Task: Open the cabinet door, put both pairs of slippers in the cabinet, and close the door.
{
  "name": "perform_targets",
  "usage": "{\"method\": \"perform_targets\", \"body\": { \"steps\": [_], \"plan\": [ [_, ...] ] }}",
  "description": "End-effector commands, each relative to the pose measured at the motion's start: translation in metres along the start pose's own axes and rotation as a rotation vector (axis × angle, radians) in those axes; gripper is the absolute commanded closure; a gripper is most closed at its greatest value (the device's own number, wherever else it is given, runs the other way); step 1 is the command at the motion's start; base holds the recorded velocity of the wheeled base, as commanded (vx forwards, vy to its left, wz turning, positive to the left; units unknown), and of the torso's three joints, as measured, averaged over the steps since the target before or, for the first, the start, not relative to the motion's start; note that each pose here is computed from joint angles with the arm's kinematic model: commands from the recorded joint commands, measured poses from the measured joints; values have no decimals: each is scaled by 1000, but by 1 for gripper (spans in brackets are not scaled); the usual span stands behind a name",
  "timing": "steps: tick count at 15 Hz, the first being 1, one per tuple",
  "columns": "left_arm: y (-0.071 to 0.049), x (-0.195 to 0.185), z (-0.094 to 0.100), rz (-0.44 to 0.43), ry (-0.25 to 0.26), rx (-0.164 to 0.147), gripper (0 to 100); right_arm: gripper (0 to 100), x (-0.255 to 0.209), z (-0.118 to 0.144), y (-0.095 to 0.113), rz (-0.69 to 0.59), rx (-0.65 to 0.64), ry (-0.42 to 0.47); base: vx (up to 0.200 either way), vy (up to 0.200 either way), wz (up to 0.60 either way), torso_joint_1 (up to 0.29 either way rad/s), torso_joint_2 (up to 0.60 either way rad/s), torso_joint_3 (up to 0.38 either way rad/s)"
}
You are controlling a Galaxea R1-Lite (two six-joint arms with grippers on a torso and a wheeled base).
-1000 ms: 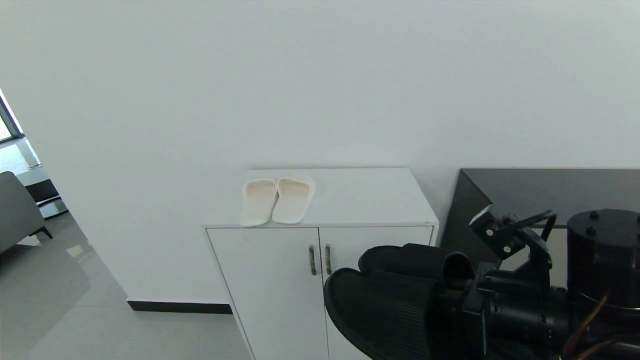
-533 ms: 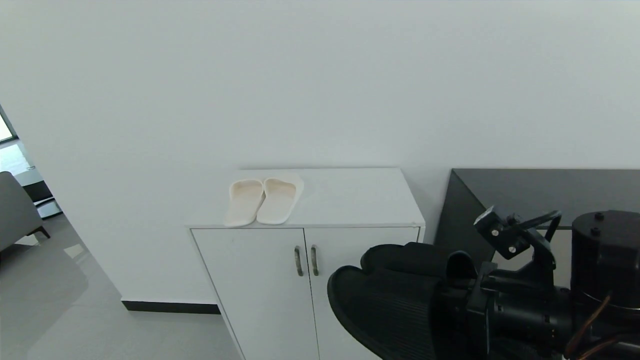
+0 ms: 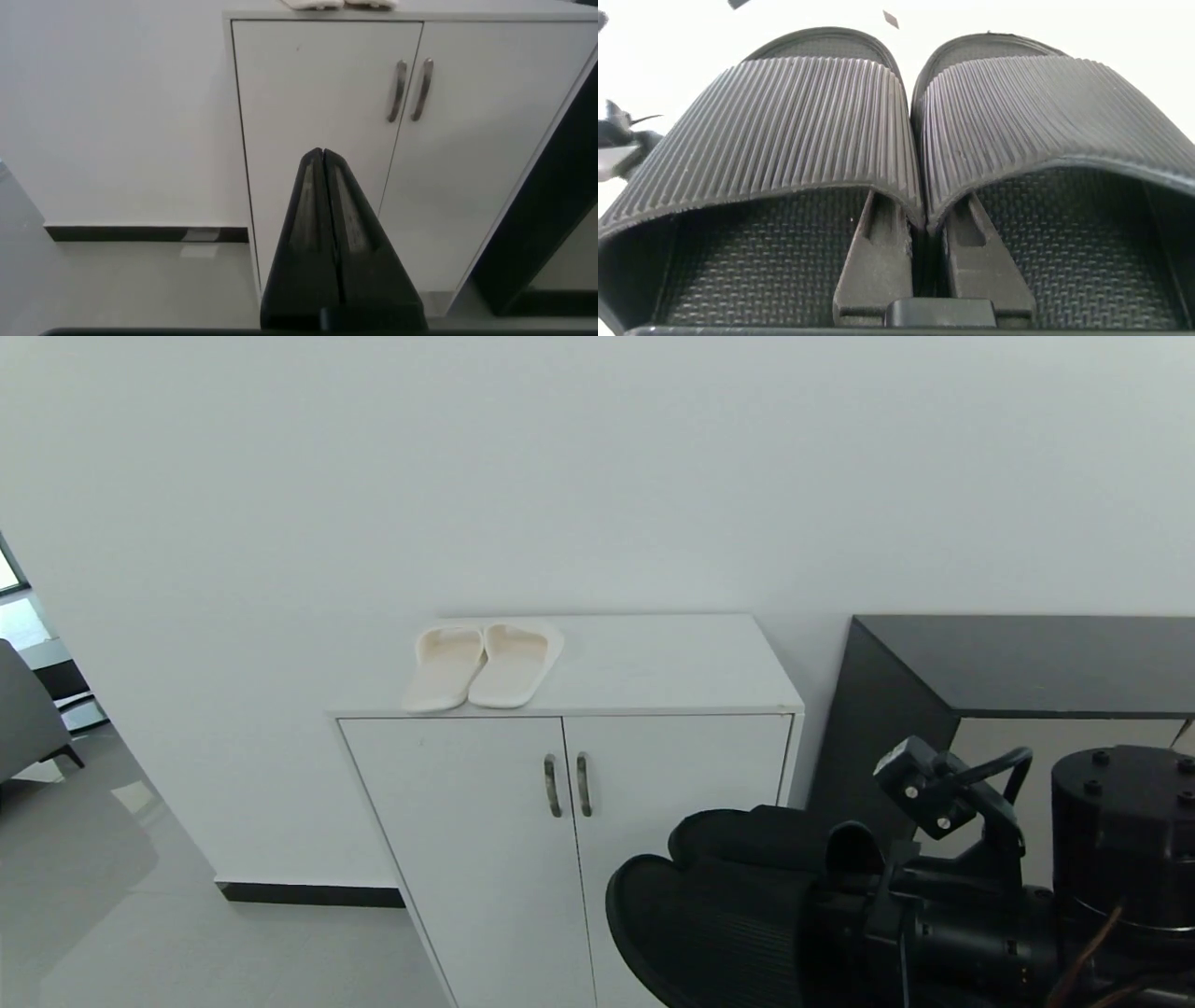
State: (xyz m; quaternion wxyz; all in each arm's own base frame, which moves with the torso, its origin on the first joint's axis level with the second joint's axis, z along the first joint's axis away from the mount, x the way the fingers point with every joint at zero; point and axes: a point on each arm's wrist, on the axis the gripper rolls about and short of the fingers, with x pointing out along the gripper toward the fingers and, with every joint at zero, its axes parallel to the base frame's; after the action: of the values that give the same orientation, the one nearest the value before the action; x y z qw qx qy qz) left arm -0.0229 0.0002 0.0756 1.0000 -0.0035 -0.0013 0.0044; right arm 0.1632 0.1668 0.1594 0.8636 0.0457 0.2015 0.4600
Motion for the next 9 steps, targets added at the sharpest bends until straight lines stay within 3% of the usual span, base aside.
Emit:
{"method": "perform_targets", "body": {
  "steps": [1, 9],
  "plan": [
    [0, 0, 0, -1, 1, -1, 100, 100, 7, -5, -5, -13, -1, 25, 0, 0, 0, -246, 540, 290],
    [0, 0, 0, -3, 1, 1, 100, 100, 10, -9, -9, -22, -28, 6, 0, 0, 0, -220, 508, 288]
  ]
}}
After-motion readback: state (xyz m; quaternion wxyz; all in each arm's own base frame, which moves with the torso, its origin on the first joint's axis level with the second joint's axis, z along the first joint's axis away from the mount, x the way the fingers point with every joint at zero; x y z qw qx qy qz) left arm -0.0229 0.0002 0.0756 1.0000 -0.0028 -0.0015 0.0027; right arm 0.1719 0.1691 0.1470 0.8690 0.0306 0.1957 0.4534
